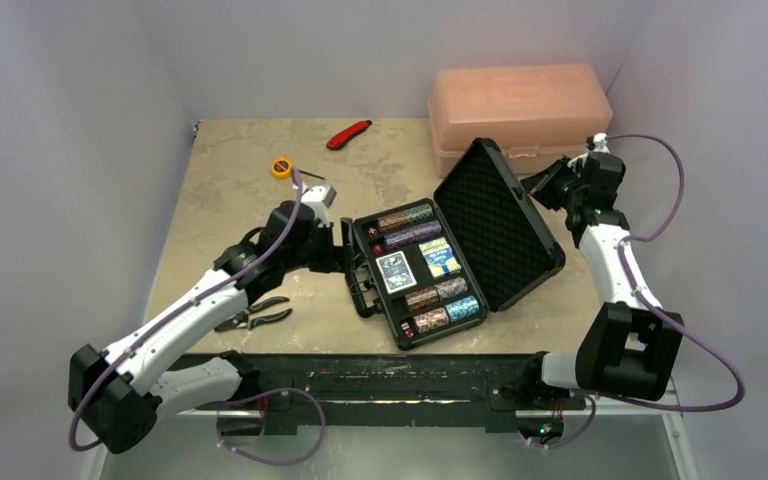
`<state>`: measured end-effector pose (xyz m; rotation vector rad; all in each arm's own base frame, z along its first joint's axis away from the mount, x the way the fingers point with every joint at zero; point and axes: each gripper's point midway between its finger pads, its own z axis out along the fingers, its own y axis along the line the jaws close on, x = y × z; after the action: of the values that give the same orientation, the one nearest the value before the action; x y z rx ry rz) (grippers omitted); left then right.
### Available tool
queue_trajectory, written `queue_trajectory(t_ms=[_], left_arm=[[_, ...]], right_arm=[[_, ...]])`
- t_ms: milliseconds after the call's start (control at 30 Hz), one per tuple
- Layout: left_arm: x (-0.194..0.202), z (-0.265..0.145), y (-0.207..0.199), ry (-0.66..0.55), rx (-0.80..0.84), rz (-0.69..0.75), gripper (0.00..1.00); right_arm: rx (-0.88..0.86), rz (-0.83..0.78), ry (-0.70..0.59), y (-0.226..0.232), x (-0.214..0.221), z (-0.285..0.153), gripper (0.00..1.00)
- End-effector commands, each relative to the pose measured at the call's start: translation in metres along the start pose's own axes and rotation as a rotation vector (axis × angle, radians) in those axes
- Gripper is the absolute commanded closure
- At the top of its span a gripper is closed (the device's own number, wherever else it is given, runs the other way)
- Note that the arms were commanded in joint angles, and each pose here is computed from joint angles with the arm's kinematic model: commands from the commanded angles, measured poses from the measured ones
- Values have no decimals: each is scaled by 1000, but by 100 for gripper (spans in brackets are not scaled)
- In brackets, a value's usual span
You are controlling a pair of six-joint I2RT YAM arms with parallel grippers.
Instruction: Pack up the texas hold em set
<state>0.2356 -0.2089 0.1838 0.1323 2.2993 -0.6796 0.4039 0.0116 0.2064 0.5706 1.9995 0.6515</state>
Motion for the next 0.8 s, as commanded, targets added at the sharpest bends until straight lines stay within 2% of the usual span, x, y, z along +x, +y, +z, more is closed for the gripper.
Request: queue_trajectory(t_ms=[0, 400, 767], left_arm=[[-34, 16, -64, -48, 227, -18, 20], [-36, 78, -108, 94, 197, -255, 39], [-43, 103, -131, 130, 232, -332, 77]], right_arm=[[-89, -2, 157, 21, 46, -5, 100], [-97, -6, 185, 23, 57, -4, 100], [-108, -27, 191, 31, 60, -6, 100]])
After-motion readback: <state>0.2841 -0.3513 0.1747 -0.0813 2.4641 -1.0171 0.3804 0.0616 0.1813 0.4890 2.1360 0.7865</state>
